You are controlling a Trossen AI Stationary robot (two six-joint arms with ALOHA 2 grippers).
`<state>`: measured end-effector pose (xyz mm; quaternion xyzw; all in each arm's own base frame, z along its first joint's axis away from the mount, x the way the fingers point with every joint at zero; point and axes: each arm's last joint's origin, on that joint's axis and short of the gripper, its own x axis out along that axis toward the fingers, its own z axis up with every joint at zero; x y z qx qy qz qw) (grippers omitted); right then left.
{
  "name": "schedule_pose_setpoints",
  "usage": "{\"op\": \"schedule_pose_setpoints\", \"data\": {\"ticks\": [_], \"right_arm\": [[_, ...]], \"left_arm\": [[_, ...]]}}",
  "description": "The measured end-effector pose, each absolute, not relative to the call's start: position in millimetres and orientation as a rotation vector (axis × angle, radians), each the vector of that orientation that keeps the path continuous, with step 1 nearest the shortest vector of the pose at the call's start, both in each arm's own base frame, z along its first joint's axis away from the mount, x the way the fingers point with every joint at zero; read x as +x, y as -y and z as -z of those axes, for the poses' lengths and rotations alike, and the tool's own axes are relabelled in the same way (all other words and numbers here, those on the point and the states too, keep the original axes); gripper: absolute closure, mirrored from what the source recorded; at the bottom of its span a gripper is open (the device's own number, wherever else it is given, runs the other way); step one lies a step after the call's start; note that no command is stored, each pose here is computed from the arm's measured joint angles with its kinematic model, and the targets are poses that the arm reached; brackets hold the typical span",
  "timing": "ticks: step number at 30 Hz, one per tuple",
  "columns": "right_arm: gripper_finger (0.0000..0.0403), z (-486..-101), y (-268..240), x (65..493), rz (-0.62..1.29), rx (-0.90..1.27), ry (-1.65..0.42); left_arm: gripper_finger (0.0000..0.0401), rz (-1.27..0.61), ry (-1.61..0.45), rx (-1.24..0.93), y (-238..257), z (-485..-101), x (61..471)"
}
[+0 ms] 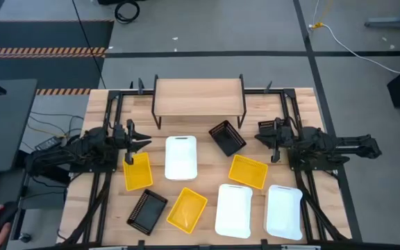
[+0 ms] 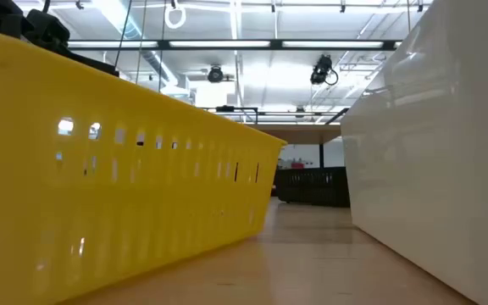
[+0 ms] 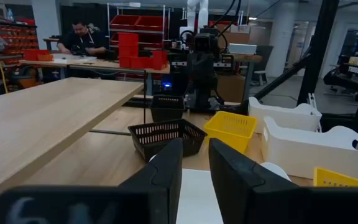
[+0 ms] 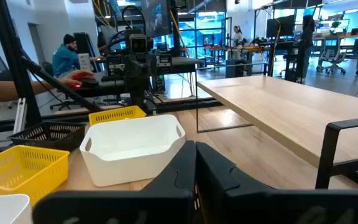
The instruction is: Stack baskets on shelf by color
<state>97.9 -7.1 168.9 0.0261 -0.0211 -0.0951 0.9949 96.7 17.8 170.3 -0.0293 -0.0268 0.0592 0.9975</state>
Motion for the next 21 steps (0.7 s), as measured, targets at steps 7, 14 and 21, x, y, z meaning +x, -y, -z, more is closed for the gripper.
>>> {"op": "schedule_pose_setpoints", "data": {"ticks": [7,14,21], "right_arm": [[0.039,-168.9,7.1,97.9,0.191,0.052,0.042],[0.039,-168.9,7.1,97.9,0.191,0.052,0.042],[0.039,-168.9,7.1,97.9,0.191,0.052,0.042]], "left_arm": [[0.032,-0.119,0.054,-0.059,-17.8,-170.4,96.7],[0.0313,-0.119,0.054,-0.059,-17.8,-170.4,96.7],[0.0316,-0.118,0.054,-0.059,-17.8,-170.4,96.7]]}}
